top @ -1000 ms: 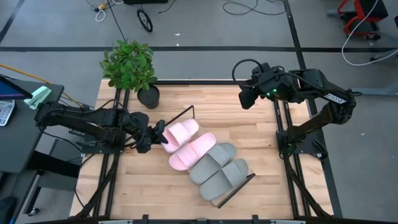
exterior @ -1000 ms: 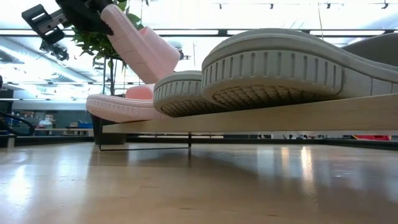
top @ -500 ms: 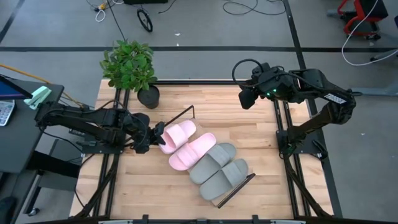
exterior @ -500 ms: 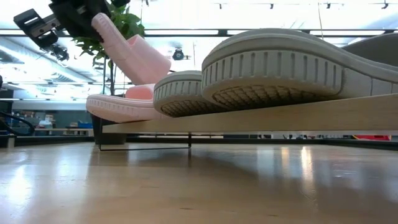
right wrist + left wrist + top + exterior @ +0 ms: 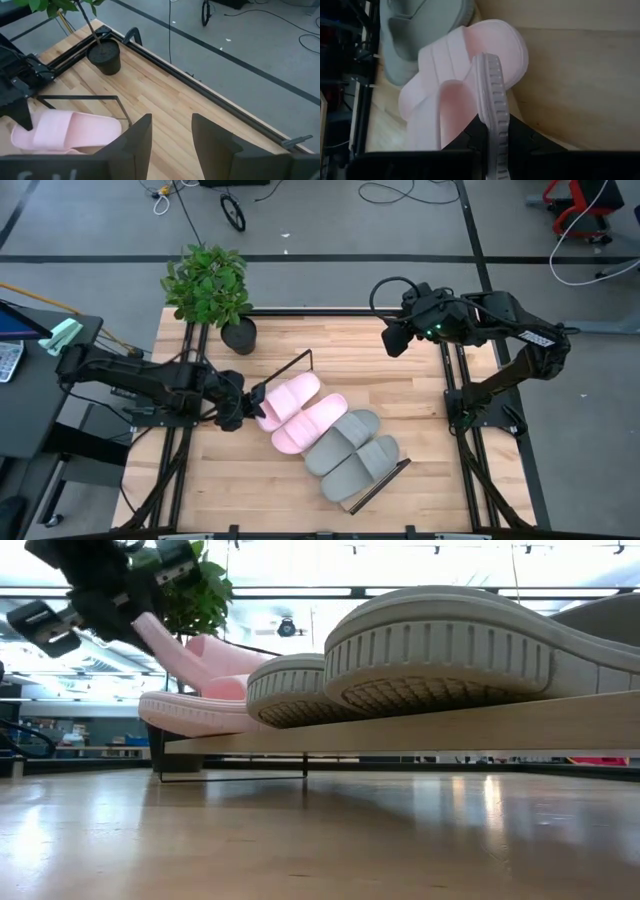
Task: Pick and place slides into the shelf
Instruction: Put the pink slide on the shelf
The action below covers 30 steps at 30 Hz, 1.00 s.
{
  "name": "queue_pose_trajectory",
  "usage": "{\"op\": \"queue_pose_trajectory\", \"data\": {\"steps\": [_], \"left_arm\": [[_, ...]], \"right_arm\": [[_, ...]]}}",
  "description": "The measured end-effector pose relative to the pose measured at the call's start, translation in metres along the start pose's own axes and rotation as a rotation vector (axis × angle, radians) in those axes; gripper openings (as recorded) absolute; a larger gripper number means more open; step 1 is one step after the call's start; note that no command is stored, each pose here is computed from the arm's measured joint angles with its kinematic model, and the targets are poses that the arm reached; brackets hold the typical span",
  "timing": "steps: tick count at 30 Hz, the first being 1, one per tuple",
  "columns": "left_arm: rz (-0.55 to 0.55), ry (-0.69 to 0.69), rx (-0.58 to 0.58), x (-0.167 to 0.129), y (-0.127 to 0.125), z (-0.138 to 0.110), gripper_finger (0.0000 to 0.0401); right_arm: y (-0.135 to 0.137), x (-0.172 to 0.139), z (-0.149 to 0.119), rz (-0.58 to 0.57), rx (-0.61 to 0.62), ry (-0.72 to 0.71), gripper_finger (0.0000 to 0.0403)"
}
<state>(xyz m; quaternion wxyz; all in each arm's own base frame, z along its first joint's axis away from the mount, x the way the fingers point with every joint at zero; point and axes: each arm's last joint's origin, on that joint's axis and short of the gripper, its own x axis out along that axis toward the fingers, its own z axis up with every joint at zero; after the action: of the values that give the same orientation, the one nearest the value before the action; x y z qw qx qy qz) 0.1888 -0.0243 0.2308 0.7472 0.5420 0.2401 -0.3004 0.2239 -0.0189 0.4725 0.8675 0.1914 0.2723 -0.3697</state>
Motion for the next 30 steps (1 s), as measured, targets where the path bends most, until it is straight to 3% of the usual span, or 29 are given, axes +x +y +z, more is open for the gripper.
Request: {"op": "queue_pose_trajectory", "data": {"steps": [23,30], "left_arm": [[-0.074,0.031,-0.075,0.013,-0.015,-0.007,0.0046],[-0.108,0.041,-0.114,0.019,-0.017,-0.008,0.0068]], "right_arm": [[0.0,0.0,0.0,0.0,0.0,0.001,0.0143],[0.0,0.0,0.0,0.004,0.0,0.003,0.0142]]}}
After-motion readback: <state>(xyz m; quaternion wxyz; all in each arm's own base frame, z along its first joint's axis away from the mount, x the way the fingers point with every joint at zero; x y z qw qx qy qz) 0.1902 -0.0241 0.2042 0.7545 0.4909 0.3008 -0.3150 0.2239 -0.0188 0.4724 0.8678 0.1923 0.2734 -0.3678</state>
